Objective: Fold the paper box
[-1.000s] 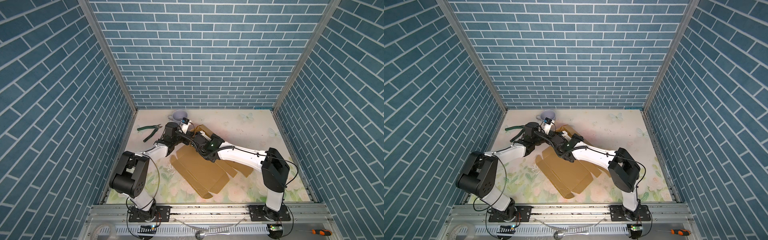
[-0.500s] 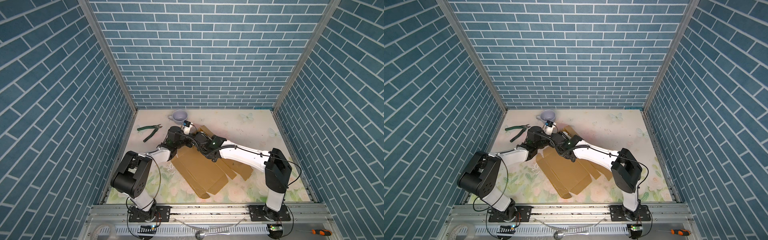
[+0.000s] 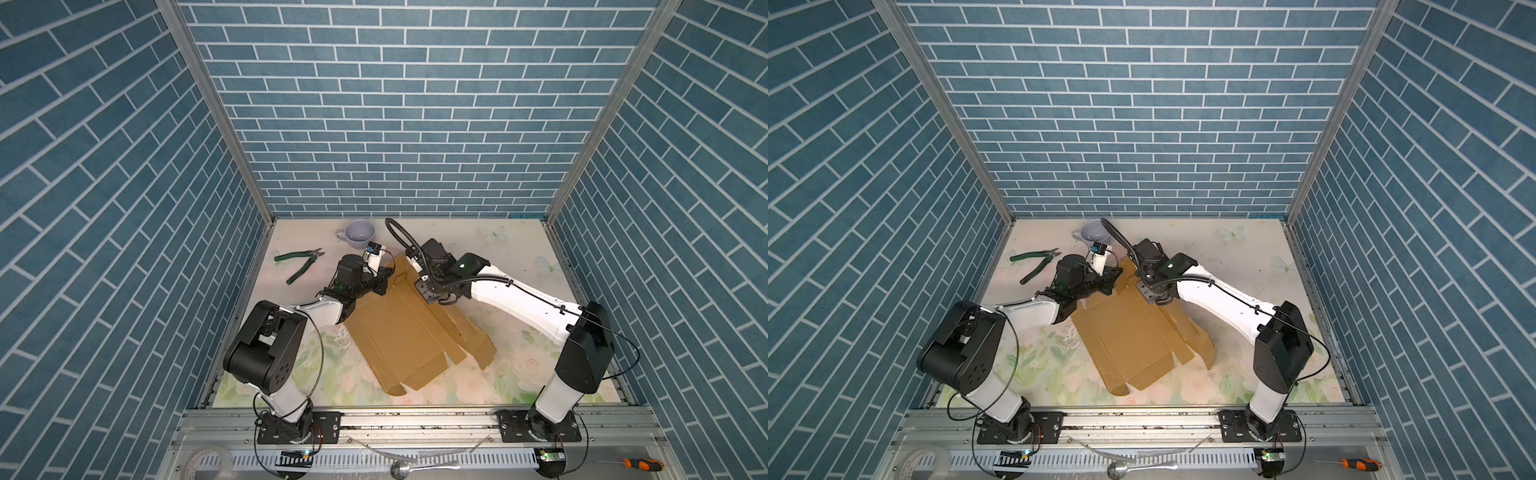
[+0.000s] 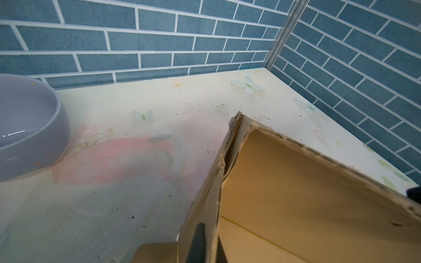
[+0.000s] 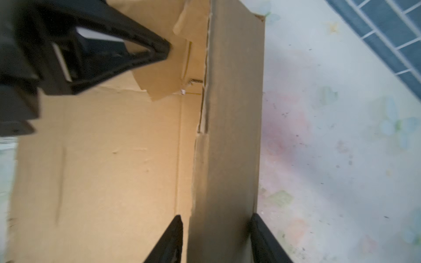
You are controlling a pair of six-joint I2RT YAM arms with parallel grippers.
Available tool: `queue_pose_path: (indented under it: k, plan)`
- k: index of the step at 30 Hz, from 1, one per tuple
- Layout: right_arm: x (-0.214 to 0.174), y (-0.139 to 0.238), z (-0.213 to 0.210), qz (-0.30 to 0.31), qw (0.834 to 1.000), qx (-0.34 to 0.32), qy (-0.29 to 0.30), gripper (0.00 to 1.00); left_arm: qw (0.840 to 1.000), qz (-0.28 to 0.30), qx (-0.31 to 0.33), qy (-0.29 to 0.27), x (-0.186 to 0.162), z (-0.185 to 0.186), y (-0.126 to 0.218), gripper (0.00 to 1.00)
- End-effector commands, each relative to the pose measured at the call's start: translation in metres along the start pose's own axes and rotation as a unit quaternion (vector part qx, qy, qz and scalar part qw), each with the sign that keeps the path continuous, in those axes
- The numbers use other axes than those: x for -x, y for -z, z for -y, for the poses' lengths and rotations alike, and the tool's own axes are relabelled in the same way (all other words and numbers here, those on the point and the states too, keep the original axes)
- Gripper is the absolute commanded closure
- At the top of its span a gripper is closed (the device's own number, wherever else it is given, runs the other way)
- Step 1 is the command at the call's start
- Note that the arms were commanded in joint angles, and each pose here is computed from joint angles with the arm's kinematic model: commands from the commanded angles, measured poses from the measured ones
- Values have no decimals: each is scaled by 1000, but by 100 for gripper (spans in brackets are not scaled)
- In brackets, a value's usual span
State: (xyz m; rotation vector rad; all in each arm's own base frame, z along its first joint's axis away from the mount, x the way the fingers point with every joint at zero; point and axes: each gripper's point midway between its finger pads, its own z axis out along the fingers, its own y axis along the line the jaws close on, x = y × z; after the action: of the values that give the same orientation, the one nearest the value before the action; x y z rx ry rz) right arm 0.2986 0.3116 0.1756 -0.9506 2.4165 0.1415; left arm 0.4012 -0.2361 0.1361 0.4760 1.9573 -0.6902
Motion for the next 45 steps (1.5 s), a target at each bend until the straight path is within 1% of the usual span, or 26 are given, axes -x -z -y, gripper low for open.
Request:
queue_pose_path:
  k: [1, 5, 8, 11, 12, 14, 15, 18, 20, 21, 23, 25, 27, 29, 33, 36, 38, 40, 43, 45]
  plan:
    - [-5, 3, -45, -13, 987, 150, -62, 48, 1000, -10, -11, 1, -9, 7, -4, 100]
    - [0, 6, -48, -6, 979, 182, -89, 45, 1000, -10, -12, -2, -9, 9, -4, 100]
    - [4, 6, -42, 1, 971, 203, -128, 44, 1000, -12, -12, -1, -10, 9, -4, 100]
    - [4, 2, -29, 0, 969, 190, -158, 45, 1000, -12, -13, -2, -11, 10, -3, 100]
    - [3, 0, -25, -3, 970, 180, -161, 47, 1000, -10, -13, -2, -10, 10, -2, 100]
    - [-1, -4, -20, -14, 977, 152, -146, 50, 1000, -9, -15, -3, -9, 12, -2, 100]
    - [-4, -7, -14, -18, 983, 125, -135, 52, 1000, -8, -15, -4, -8, 12, -2, 100]
    - [-13, -12, -2, -39, 996, 34, -71, 58, 1000, -8, -16, -4, -5, 14, -2, 100]
    - [-16, -13, 4, -49, 998, -35, -3, 61, 1000, -9, -17, -5, -5, 14, -2, 100]
    - [-17, -13, 7, -52, 996, -65, 27, 62, 1000, -10, -17, -6, -4, 14, -2, 100]
    - [-18, -15, 16, -58, 986, -127, 90, 65, 1000, -10, -14, -9, -2, 13, -2, 100]
    - [-16, -15, 23, -53, 977, -163, 130, 68, 1000, -9, -12, -9, 0, 13, -1, 100]
    - [-10, -16, 28, -41, 969, -180, 162, 70, 1000, -7, -16, -7, 4, 15, 0, 100]
    - [-1, -17, 32, -31, 960, -195, 197, 75, 1000, -6, -19, -1, 11, 15, 0, 100]
    - [22, -22, 26, 2, 952, -193, 238, 82, 999, 2, -29, 16, 26, 19, 2, 100]
    - [35, -26, 22, 22, 945, -194, 263, 86, 998, 13, -33, 47, 34, 22, 4, 99]
    - [36, -31, 17, 34, 940, -187, 284, 89, 997, 25, -30, 69, 33, 20, 7, 98]
    - [30, -37, 13, 41, 928, -191, 316, 91, 997, 27, -19, 75, 29, 16, 8, 96]
    - [14, -44, 11, 46, 903, -198, 379, 95, 997, 12, -5, 73, 18, 9, 9, 95]
    - [9, -46, 13, 43, 892, -208, 399, 96, 997, 11, 0, 74, 17, 4, 10, 95]
